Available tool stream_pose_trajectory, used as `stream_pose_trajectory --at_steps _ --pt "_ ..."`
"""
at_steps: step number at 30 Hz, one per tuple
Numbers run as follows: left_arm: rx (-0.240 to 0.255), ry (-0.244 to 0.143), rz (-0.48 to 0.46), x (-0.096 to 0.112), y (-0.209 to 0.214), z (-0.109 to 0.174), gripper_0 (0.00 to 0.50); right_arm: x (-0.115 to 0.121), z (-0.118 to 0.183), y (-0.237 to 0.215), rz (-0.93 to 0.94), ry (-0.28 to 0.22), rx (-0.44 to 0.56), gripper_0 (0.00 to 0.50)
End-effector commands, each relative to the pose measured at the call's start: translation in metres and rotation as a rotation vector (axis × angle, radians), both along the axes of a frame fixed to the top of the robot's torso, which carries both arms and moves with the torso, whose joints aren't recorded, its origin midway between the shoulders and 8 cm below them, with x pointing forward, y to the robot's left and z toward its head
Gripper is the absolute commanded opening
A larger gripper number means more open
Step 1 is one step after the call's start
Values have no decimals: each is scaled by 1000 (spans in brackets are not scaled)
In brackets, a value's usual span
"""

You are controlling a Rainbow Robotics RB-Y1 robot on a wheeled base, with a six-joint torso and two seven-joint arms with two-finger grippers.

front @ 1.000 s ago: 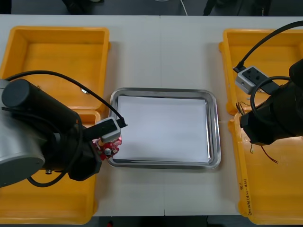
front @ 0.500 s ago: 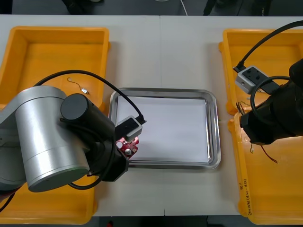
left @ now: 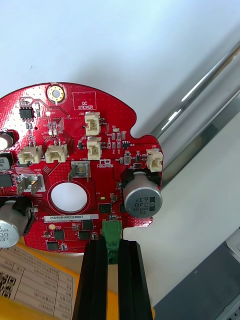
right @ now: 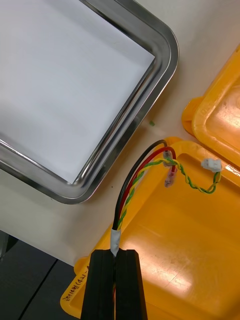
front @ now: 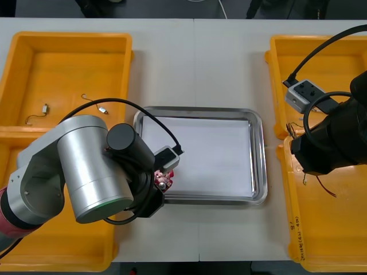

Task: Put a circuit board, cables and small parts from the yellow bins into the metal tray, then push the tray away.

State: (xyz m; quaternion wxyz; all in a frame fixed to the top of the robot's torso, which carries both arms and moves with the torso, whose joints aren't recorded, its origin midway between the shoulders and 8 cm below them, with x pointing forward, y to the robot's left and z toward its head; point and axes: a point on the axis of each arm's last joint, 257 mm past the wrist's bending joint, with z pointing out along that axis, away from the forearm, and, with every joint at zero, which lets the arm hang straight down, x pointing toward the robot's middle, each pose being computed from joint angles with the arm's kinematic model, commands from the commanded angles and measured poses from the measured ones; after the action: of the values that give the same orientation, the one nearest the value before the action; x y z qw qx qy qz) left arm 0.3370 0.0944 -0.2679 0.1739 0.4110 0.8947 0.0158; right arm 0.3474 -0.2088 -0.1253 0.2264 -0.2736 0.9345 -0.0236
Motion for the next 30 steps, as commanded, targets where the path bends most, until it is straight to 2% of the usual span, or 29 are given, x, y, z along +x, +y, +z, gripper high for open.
stream_pose_trajectory --at_steps 1,17,30 --pt "0 -50 -61 12 -23 2 0 5 8 5 24 -30 -10 0" --pt "22 -44 -58 22 -20 -15 0 5 9 5 22 -32 -8 0" --pt "7 -51 -48 28 -23 -15 0 5 9 5 22 -32 -8 0"
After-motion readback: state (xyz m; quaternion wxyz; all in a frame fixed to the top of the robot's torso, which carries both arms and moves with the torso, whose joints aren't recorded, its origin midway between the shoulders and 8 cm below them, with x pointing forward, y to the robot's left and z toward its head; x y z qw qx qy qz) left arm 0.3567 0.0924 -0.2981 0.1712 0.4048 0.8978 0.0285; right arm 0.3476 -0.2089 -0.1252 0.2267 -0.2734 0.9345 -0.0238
